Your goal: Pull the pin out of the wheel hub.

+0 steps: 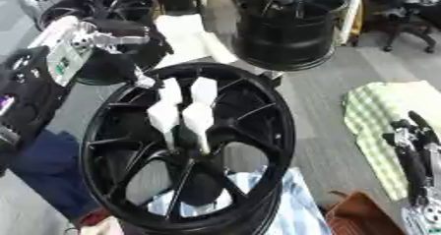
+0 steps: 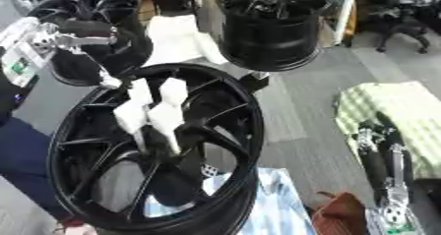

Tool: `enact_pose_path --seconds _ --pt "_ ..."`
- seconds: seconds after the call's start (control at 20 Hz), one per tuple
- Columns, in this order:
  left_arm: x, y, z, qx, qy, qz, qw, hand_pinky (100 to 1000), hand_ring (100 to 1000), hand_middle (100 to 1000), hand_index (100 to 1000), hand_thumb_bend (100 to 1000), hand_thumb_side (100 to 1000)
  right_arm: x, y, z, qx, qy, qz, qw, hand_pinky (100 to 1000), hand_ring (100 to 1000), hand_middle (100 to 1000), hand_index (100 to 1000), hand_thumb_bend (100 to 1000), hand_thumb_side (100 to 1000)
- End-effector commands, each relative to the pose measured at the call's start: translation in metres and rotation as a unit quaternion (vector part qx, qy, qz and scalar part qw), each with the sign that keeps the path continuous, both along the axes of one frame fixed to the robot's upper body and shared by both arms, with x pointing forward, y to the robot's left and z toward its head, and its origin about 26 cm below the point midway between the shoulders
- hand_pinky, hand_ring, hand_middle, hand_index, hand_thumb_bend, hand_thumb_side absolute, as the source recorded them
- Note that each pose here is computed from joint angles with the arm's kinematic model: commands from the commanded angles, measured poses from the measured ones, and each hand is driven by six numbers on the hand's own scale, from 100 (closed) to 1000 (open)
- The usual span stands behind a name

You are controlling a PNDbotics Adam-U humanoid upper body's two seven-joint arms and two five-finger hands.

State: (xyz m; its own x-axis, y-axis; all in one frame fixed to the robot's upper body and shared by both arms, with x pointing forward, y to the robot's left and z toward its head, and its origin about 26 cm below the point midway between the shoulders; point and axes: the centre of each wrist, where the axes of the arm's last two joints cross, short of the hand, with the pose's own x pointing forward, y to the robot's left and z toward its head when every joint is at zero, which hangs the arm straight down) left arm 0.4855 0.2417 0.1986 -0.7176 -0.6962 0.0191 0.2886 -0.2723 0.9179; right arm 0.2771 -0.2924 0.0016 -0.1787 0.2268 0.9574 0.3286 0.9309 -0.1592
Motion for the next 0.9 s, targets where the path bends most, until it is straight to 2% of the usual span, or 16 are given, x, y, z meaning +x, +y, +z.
enact_pose_path --seconds 0.05,0.35,0.9 --pt "0.002 0.005 0.008 0.099 0.042 -0.105 0.989 662 1000 754 901 440 609 0.004 -0.001 0.008 -0.003 -0.015 0.004 1.000 728 640 694 921 100 655" --pt "0.003 0.009 0.004 0.084 0.070 -0.114 0.987 656 1000 749 904 428 664 0.004 -0.001 0.008 -0.002 -0.014 0.003 1.000 727 640 694 921 100 655" --pt "0.001 0.003 -0.006 0.101 0.079 -0.144 0.981 654 1000 737 903 450 671 0.005 -0.001 0.008 -0.003 -0.014 0.003 1.000 727 640 694 920 100 657"
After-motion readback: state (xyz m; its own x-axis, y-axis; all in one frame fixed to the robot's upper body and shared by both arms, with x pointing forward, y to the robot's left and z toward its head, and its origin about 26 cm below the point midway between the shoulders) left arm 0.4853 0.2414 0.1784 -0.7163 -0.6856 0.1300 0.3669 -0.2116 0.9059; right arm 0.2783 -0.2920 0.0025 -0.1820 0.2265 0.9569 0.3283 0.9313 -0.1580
